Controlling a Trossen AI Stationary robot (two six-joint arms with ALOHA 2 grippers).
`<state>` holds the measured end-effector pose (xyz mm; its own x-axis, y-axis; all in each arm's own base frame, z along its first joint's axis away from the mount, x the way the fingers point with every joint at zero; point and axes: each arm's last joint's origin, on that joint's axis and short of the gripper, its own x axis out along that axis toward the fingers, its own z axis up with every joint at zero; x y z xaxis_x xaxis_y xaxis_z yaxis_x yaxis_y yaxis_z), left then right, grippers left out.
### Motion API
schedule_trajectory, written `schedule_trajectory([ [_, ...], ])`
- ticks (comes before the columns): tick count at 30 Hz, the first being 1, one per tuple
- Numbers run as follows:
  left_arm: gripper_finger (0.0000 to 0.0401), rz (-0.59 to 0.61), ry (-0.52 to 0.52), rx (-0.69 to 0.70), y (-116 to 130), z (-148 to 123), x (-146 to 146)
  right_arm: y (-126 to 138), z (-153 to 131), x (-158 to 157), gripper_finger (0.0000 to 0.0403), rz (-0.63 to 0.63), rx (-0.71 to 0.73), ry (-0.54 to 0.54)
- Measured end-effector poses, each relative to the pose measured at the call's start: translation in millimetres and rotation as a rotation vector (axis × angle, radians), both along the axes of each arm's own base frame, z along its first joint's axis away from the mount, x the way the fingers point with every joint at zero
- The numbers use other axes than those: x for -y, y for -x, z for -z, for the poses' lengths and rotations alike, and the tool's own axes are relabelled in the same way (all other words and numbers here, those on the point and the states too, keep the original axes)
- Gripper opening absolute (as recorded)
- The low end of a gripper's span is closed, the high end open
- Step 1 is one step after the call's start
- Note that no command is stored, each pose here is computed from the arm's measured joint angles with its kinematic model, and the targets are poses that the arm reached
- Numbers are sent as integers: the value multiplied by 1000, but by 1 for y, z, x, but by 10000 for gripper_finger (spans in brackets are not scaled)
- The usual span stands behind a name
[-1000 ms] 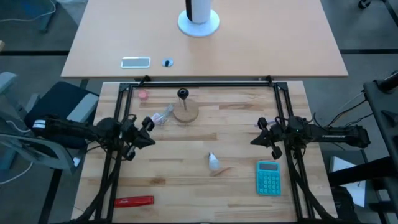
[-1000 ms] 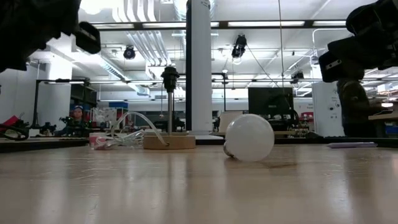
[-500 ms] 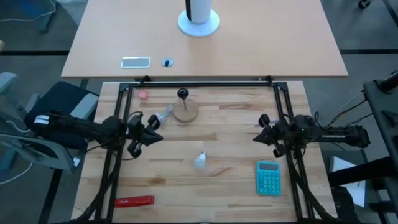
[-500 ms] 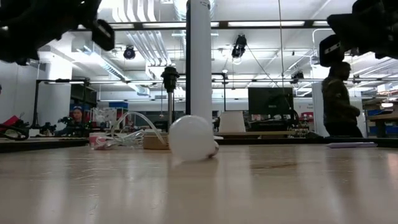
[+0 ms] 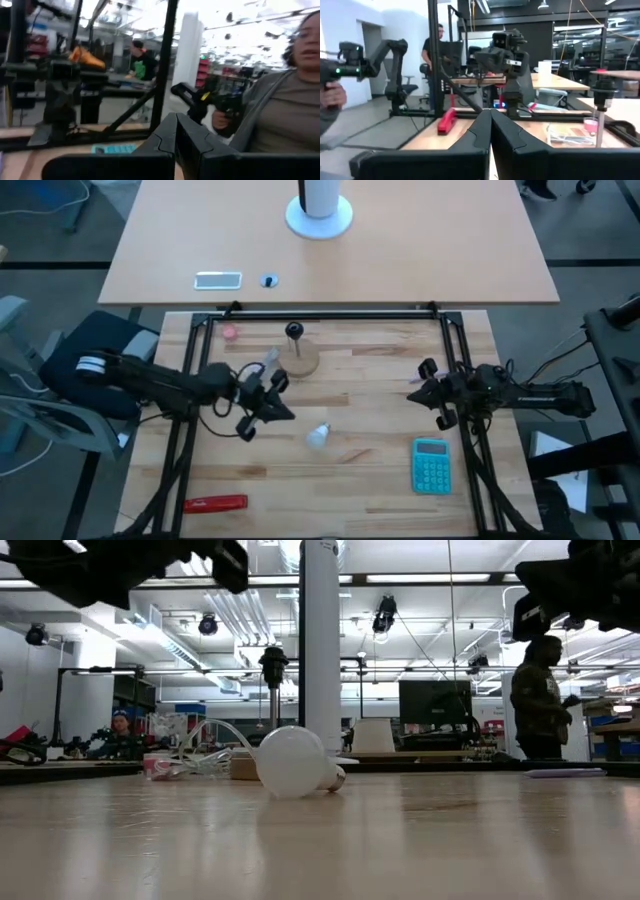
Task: Screw lightbulb
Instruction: Insert the lightbulb into the wooden table lamp
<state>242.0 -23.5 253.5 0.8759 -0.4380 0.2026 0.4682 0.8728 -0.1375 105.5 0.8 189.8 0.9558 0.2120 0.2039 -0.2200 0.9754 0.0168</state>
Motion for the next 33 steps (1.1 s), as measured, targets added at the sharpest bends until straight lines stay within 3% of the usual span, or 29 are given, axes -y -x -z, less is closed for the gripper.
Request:
schedule_trajectory([
  [12,0,28,16,-136,-37,5,2,0,1,2,0,47,-12,-38],
  [20,0,32,102,-196,-51,7,1,-5,5,8,0,247,-57,-134],
  [33,0,31,103,-205,-89,7,2,-23,34,13,0,353,-345,-374],
])
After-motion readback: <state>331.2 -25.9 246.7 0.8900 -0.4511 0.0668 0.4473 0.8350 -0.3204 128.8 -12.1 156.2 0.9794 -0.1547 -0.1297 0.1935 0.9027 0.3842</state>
